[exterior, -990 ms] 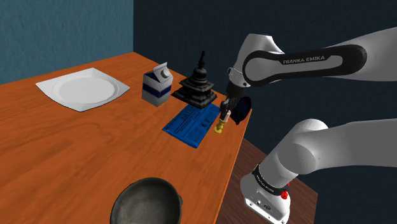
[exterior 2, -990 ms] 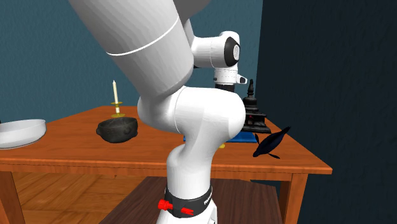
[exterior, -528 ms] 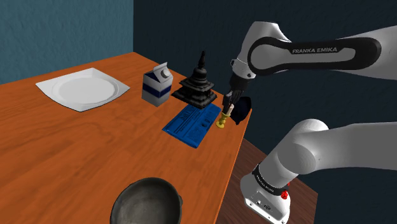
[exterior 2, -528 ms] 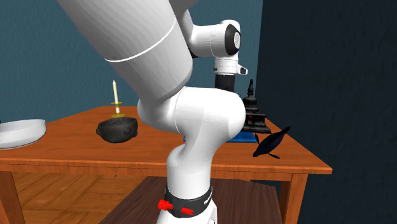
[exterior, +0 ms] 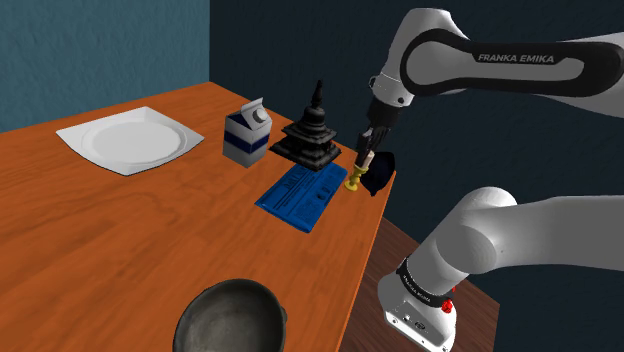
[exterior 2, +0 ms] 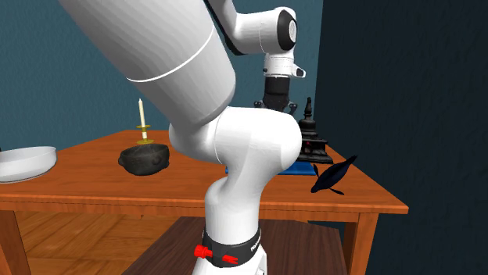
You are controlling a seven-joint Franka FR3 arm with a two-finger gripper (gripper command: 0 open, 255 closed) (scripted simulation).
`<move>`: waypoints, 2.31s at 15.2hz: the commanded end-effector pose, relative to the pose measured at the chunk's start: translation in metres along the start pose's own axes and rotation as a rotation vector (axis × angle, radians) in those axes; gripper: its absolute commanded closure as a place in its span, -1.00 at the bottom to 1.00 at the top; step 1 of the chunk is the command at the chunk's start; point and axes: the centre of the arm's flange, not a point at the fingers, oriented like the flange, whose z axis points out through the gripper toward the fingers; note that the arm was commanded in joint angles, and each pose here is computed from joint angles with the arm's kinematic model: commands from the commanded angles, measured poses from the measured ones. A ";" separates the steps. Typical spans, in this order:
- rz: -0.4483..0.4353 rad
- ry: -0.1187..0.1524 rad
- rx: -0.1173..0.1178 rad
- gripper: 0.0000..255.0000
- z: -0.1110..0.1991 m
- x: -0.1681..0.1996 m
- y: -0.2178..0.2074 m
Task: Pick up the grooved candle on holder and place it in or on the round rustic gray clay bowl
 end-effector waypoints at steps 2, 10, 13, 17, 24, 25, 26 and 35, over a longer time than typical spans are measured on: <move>0.000 0.000 0.000 1.00 -0.016 -0.001 0.000; 0.000 0.000 0.000 1.00 -0.058 -0.003 -0.002; 0.000 0.000 0.000 1.00 -0.074 -0.004 -0.003; 0.000 0.000 0.000 1.00 -0.088 -0.006 -0.016; 0.000 0.000 0.000 1.00 -0.093 -0.021 -0.107; 0.000 0.000 0.000 1.00 -0.093 -0.023 -0.120; 0.000 0.000 0.000 1.00 -0.094 -0.025 -0.133; 0.000 0.000 0.000 1.00 -0.099 -0.044 -0.250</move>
